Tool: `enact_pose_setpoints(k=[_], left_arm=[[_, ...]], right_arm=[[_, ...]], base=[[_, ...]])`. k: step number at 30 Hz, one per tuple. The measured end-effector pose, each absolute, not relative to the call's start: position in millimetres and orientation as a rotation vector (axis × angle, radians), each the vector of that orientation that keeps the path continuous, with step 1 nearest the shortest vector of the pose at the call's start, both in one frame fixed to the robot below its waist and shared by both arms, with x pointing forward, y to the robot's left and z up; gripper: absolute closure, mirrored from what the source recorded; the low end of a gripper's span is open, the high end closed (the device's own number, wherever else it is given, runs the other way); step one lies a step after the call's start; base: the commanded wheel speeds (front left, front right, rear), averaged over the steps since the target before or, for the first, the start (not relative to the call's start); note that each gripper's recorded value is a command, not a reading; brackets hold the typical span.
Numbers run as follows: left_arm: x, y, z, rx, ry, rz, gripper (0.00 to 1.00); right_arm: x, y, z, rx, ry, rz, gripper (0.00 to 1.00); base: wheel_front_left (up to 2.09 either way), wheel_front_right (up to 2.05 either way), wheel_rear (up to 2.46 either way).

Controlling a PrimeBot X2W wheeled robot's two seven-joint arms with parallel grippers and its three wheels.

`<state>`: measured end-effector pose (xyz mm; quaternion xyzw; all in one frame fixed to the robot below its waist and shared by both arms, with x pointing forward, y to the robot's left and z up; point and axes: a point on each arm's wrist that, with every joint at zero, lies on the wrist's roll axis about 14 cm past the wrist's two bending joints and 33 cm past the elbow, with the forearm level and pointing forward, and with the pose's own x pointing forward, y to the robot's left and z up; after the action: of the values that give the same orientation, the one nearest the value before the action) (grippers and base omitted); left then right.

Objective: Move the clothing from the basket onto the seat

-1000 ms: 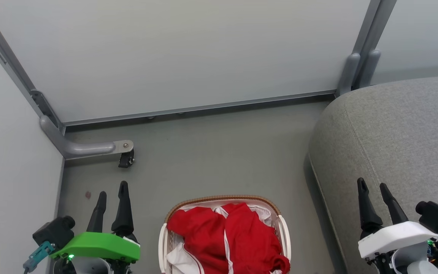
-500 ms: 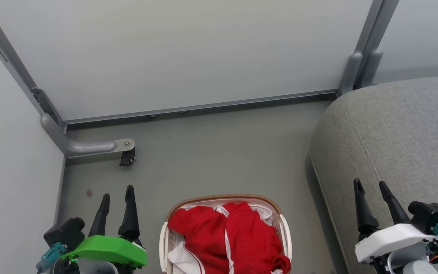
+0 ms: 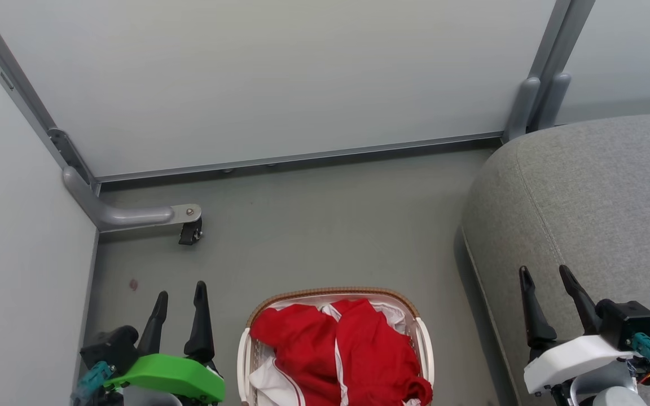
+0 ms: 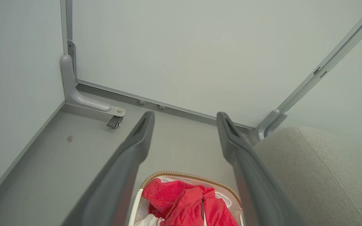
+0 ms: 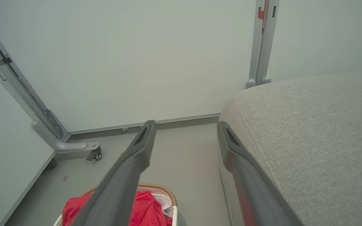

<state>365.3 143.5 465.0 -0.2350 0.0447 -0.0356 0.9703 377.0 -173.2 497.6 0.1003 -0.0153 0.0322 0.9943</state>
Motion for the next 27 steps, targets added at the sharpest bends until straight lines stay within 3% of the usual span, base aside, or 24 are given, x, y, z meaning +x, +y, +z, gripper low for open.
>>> enact_pose_setpoints(k=[27], left_arm=[[361,137,459,-0.317,0.084,-0.108,0.00]], right_arm=[[375,-162,497,0.012,-0.052,0.122,0.00]], base=[[0.00,0.00,0.00]])
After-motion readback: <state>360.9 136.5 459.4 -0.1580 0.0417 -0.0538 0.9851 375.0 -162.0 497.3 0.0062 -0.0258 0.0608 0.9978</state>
